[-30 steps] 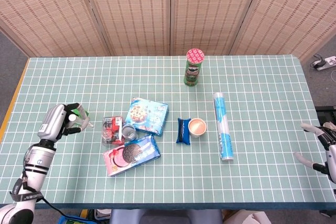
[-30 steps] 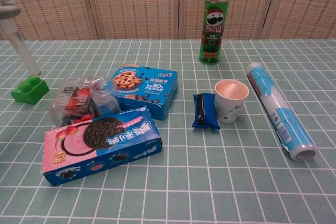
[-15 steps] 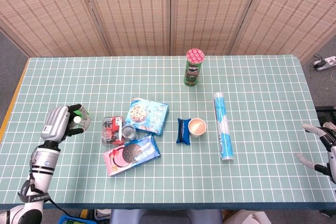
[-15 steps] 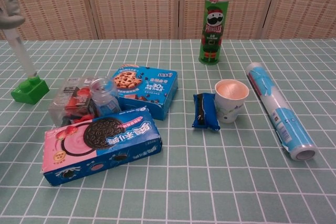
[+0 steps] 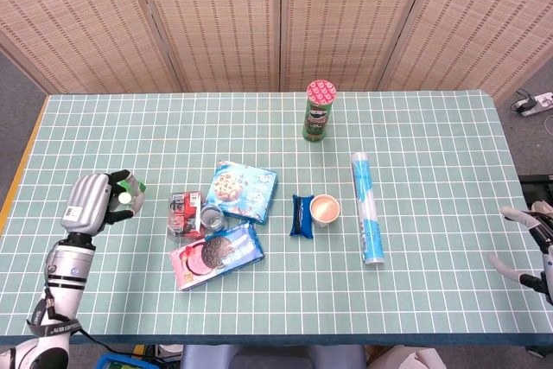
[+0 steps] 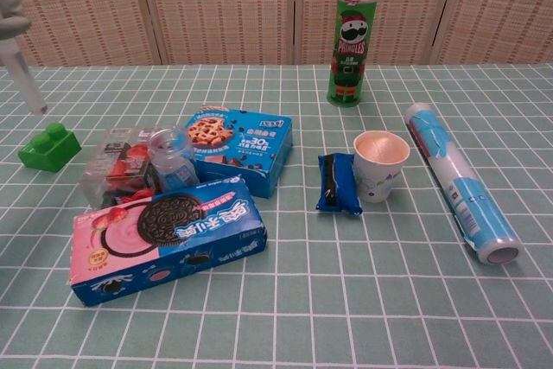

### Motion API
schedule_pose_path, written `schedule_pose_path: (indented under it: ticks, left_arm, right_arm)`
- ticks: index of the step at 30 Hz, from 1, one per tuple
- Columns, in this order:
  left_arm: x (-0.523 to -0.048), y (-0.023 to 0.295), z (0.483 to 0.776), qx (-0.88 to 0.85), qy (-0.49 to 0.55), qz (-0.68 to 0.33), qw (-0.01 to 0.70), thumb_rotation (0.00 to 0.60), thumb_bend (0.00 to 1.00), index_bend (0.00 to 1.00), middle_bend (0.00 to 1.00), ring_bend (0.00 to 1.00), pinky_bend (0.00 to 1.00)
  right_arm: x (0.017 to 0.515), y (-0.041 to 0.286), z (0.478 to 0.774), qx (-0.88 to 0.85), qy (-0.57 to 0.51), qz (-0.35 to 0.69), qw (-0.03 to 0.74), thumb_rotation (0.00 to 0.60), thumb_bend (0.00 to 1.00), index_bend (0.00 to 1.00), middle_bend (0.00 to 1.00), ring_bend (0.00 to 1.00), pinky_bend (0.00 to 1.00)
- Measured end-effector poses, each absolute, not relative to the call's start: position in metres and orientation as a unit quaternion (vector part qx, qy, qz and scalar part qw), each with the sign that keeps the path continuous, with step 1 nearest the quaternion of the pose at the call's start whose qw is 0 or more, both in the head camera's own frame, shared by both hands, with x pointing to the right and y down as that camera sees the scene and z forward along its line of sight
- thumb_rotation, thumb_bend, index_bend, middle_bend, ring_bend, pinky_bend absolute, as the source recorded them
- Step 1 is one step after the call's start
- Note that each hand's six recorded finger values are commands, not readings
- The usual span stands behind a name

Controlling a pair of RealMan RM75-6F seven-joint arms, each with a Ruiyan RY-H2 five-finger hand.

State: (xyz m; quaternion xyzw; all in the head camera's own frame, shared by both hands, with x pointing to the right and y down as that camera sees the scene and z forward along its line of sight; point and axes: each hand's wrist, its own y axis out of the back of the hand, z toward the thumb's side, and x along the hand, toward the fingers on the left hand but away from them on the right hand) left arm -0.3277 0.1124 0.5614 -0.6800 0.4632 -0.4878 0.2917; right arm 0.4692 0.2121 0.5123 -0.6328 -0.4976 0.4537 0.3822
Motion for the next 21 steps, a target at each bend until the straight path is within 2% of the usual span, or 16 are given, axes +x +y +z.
schedule_pose_path:
  ticks: [5,15,18,21]
  left_arm:
    - [-0.3252,0.1146,0.5623,-0.679,0.46,-0.494,0.29,0.6,0.42,0.84,1.0,1.0,1.0]
    - [-0.3218,0.1156,0.5615,-0.744,0.519,-0.402,0.126,0.6,0.42,0.84,1.0,1.0,1.0]
    - [-0.3249,0.1138,0.5609,-0.742,0.521,-0.4,0.136,0.6,0.42,0.84,1.0,1.0,1.0]
    - [-0.3284,0.1116,0.5608,-0.728,0.509,-0.419,0.188,0.6,0.42,0.84,1.0,1.0,1.0]
  right_arm:
    - [0.4701,0.2118,0.5126,-0.634,-0.497,0.455,0.381,0.6,0.05,0.28,0.36,0.29,0.35]
    - [0.4649,0.2115,0.5165,-0.643,-0.488,0.453,0.379,0.6,0.05,0.28,0.36,0.29,0.35]
    - [0.4651,0.2113,0.5171,-0.642,-0.486,0.455,0.379,0.6,0.05,0.28,0.36,0.29,0.35]
    - [0.4659,0.2107,0.5178,-0.641,-0.487,0.457,0.378,0.6,0.05,0.28,0.36,0.29,0.35]
